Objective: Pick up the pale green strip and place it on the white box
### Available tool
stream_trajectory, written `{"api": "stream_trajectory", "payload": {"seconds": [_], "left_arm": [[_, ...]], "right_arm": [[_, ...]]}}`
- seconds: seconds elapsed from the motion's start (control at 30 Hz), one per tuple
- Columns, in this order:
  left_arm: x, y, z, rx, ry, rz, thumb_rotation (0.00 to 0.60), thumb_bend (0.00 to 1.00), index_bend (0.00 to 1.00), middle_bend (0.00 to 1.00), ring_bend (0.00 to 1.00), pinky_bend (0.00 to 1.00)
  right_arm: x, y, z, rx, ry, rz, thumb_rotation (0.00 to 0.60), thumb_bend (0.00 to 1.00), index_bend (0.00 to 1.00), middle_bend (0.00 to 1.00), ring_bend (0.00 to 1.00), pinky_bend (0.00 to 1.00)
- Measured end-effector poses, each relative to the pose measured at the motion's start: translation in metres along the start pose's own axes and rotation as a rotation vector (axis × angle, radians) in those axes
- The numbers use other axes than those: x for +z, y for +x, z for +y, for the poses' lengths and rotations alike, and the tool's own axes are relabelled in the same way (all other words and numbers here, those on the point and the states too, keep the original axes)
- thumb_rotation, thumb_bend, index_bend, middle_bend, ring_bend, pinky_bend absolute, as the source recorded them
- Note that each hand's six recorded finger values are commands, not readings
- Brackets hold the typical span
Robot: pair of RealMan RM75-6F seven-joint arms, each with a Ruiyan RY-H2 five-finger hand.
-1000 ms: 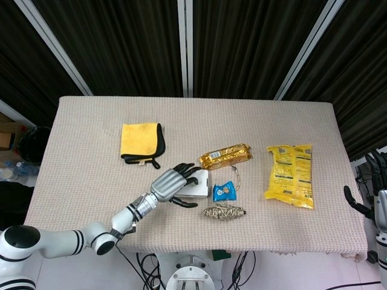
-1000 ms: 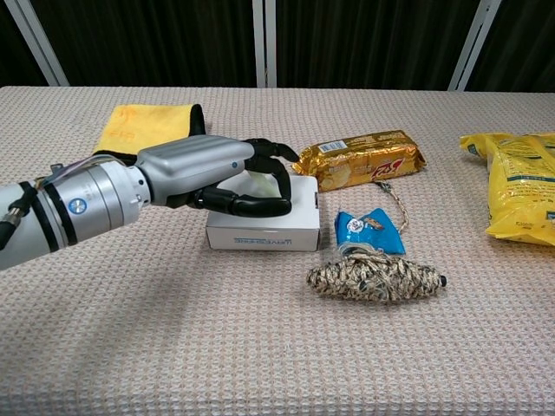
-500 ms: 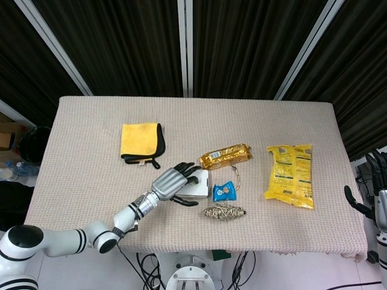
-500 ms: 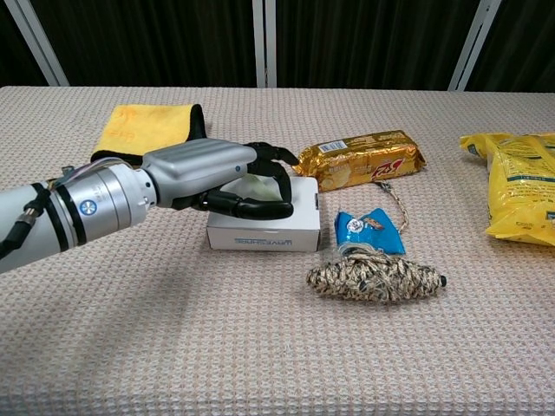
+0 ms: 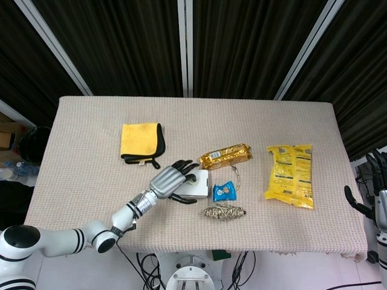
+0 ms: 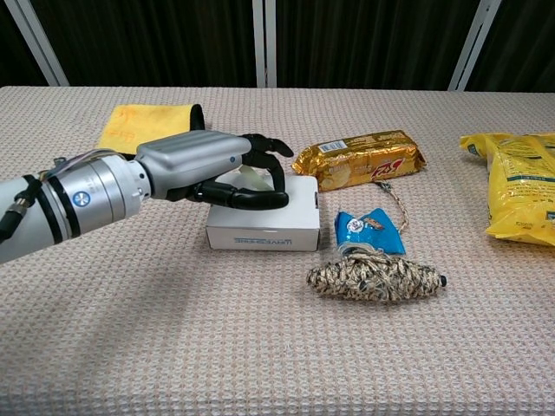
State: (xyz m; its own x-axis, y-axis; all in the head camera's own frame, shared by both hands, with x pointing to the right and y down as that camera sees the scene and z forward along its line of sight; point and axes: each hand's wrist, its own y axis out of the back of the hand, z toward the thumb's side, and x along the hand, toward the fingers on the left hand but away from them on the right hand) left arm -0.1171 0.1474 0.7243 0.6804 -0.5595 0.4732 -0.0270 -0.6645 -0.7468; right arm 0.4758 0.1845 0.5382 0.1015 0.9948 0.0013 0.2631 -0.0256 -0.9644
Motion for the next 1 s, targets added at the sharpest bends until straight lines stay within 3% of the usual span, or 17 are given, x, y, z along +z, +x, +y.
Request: {"api": "stream_trajectory", "payload": {"seconds": [0.3,1.0], "left_arm": [[-0.006,-0.001,-0.006,-0.028,0.009,0.02,0.0,0.0,0.35,0.07,0.0,0.12],[-0.002,-0.013,0.002,0.006,-0.003,0.004,0.0,0.0,0.37,0.07,0.0,0.12]], "right_arm": [[0.0,0.001,0.0,0.001,0.005,-0.001,0.6,0.32,0.0,0.0,0.0,0.0],[0.002,0.001,-0.003,0.005,0.003,0.003,0.6,0.32,0.0,0.0,0.0,0.0]]}}
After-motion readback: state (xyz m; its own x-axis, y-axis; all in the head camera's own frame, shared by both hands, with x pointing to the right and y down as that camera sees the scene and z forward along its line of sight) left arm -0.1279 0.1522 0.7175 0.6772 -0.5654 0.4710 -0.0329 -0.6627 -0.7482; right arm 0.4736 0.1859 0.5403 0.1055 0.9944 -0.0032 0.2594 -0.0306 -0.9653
